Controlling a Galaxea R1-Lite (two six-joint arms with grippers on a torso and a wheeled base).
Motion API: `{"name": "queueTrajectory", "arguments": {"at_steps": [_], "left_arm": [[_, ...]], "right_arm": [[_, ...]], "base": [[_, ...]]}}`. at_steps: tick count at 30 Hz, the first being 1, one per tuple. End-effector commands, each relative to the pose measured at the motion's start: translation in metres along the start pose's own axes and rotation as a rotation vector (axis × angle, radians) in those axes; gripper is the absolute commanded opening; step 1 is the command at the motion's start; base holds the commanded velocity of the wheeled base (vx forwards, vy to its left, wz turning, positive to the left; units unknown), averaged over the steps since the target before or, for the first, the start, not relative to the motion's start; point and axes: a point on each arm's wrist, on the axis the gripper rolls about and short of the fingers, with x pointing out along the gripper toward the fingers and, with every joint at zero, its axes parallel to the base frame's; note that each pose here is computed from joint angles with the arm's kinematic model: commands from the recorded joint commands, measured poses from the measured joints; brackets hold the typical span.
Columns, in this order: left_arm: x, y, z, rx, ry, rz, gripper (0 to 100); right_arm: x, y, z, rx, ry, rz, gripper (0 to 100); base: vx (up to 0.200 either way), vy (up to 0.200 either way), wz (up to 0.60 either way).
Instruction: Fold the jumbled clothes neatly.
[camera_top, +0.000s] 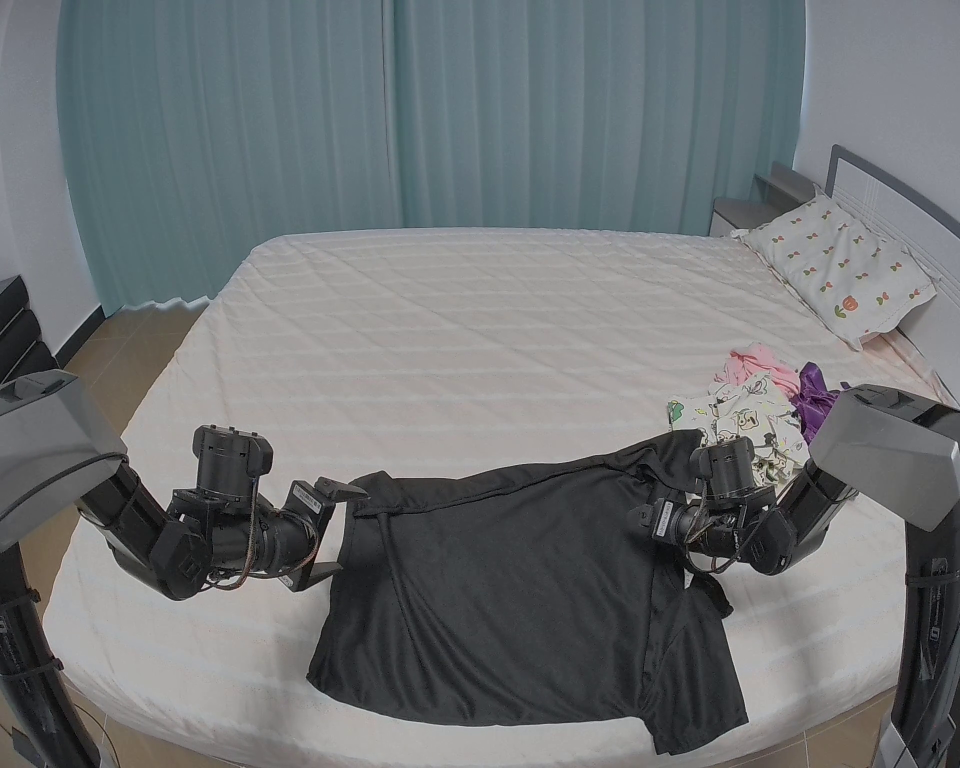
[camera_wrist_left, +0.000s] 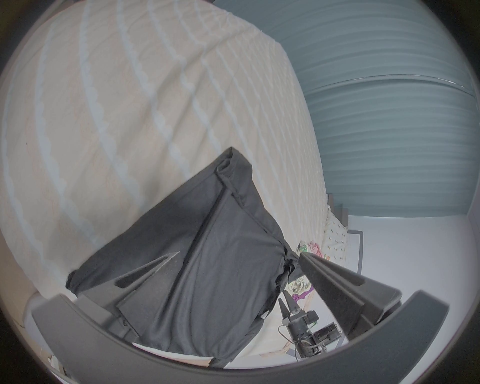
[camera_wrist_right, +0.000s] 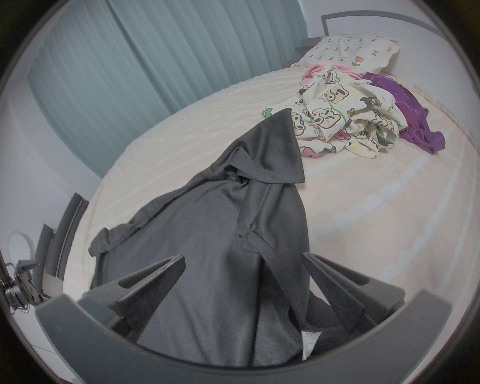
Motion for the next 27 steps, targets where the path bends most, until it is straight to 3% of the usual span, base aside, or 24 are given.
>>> {"name": "queueTrajectory", "arguments": {"at_steps": [1, 2, 3, 9, 14, 27], "left_arm": [[0.002, 0.005, -0.003, -0.02, 0.028, 0.012, 100], [0.001, 0.006, -0.003, -0.021, 0.027, 0.014, 100], [0.001, 0.005, -0.002, -0.021, 0.028, 0.012, 100], [0.001, 0.005, -0.003, -0.02, 0.029, 0.013, 100], [0.001, 0.007, -0.003, -0.022, 0.03, 0.018, 100], [0.001, 0.007, -0.004, -0.021, 0.032, 0.02, 100]], "right_arm": [[0.008, 0.003, -0.002, -0.038, 0.027, -0.015, 100], [0.01, 0.003, 0.001, -0.039, 0.022, -0.02, 100], [0.012, 0.003, 0.004, -0.037, 0.019, -0.031, 0], [0.019, -0.005, 0.005, -0.072, 0.061, -0.127, 0], [0.02, -0.014, 0.009, -0.106, 0.029, -0.207, 0], [0.014, -0.062, 0.036, -0.014, -0.008, -0.281, 0]], "base": [[0.0, 0.0, 0.0], [0.0, 0.0, 0.0], [0.0, 0.0, 0.0], [0.0, 0.0, 0.0], [0.0, 0.0, 0.0], [0.0, 0.0, 0.0]]}}
